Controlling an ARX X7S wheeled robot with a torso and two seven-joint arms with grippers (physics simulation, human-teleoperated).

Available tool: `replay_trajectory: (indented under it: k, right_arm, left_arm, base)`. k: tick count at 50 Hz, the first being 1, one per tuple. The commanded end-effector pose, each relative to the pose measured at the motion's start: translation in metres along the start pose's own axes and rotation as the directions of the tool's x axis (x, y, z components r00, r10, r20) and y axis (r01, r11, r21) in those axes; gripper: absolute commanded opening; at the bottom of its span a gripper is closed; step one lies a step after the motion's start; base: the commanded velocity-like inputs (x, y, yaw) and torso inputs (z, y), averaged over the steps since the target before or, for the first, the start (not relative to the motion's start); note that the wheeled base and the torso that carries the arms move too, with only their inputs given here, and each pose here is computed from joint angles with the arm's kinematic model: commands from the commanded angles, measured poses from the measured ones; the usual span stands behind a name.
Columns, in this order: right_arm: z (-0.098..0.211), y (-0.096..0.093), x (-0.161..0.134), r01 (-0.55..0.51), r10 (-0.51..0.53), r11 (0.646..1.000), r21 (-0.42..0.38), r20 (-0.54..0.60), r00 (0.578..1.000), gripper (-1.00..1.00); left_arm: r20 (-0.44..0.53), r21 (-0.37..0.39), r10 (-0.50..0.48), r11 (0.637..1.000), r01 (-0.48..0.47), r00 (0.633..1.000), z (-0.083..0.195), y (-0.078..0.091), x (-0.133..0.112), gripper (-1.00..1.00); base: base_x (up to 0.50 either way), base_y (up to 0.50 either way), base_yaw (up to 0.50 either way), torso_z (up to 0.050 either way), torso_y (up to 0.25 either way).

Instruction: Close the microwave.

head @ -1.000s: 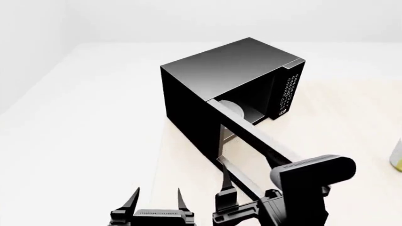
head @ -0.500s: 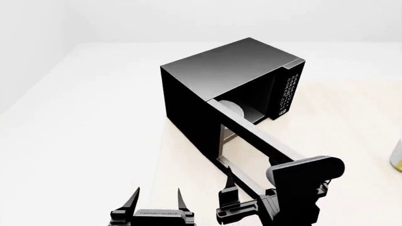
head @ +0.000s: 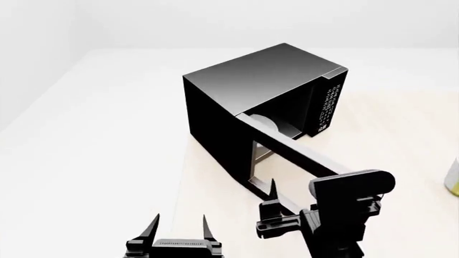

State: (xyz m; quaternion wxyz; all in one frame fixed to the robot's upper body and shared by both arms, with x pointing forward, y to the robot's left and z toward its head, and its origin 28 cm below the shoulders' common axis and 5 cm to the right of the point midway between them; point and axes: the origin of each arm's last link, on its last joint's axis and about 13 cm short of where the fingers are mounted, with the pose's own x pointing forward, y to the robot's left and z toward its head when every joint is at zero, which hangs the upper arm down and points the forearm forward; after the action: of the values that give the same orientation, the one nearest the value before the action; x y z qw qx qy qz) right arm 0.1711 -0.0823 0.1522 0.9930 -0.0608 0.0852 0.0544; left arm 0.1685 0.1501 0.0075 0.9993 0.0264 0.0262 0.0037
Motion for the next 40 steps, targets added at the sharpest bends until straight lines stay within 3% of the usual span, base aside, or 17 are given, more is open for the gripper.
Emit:
replay_trajectory:
  k: [1, 40]
  right_arm:
    - [-0.017, 0.003, 0.003, -0.043, 0.044, 0.999, 0.012, -0.103, 0.994, 1.00]
    - [-0.021, -0.008, 0.027, 0.013, -0.013, 1.000, 0.004, -0.117, 0.993, 1.00]
  left_arm:
    - [0.000, 0.000, 0.000, 1.000, 0.000, 1.000, 0.000, 0.000, 0.000, 1.00]
    - [0.000, 0.000, 0.000, 1.000, 0.000, 1.000, 0.000, 0.000, 0.000, 1.00]
  base:
    - [0.00, 0.00, 0.00, 0.000, 0.000]
    - [0.00, 0.00, 0.00, -0.001, 0.000]
